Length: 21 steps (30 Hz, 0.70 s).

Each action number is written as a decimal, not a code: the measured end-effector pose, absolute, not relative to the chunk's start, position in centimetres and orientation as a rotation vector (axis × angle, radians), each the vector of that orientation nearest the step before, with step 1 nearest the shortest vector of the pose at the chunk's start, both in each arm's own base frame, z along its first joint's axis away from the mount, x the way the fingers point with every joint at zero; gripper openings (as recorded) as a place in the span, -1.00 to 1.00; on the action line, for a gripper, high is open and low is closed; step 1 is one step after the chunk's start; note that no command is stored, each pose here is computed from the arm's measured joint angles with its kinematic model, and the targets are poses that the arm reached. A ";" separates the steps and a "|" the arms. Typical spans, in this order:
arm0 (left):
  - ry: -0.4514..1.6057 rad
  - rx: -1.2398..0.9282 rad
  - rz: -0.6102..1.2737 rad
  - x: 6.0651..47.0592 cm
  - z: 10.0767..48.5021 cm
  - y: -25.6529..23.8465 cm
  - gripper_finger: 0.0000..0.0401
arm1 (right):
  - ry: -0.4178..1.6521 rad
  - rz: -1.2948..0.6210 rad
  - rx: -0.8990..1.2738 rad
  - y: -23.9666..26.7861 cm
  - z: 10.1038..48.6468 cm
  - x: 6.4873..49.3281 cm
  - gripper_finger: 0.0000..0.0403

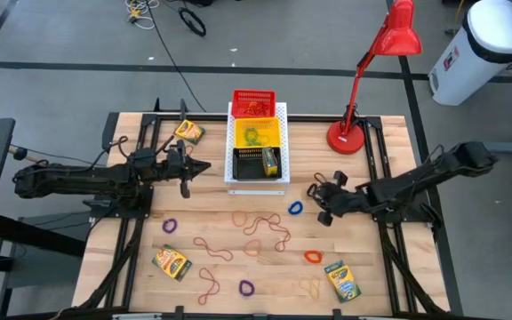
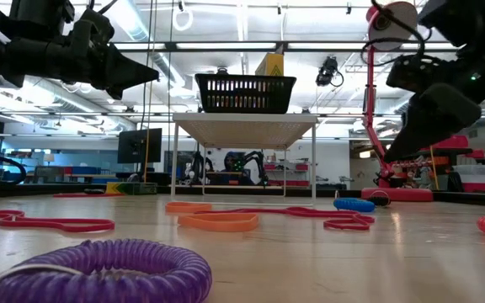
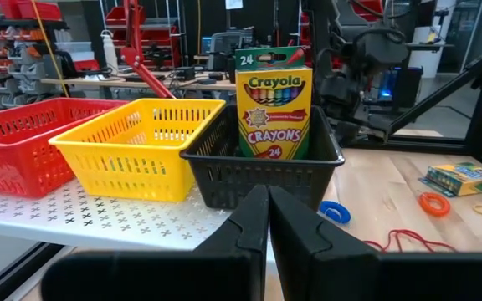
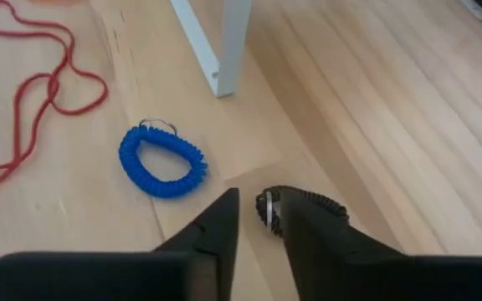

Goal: Pick & Place Office Desk Supplies
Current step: Put the yellow rubber band into the red bin on the shelf

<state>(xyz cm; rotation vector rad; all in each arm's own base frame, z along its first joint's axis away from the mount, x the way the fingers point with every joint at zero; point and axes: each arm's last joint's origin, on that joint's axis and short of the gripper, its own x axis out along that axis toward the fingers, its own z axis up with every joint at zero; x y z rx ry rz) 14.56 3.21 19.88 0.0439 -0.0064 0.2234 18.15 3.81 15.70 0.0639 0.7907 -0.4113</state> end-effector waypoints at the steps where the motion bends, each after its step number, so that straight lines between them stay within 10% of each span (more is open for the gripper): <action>1: -0.006 0.044 0.223 14.6 19.9 3.2 -0.91 | 0.803 -0.416 0.059 3.8 15.6 18.4 -0.43; 12: -0.005 0.046 0.223 14.6 19.9 3.2 -0.91 | 0.937 -0.472 -0.043 2.4 13.7 19.6 0.00; 21: -0.023 0.052 0.257 14.6 20.1 3.3 -0.91 | 0.956 -0.501 0.061 0.1 14.1 19.7 -0.18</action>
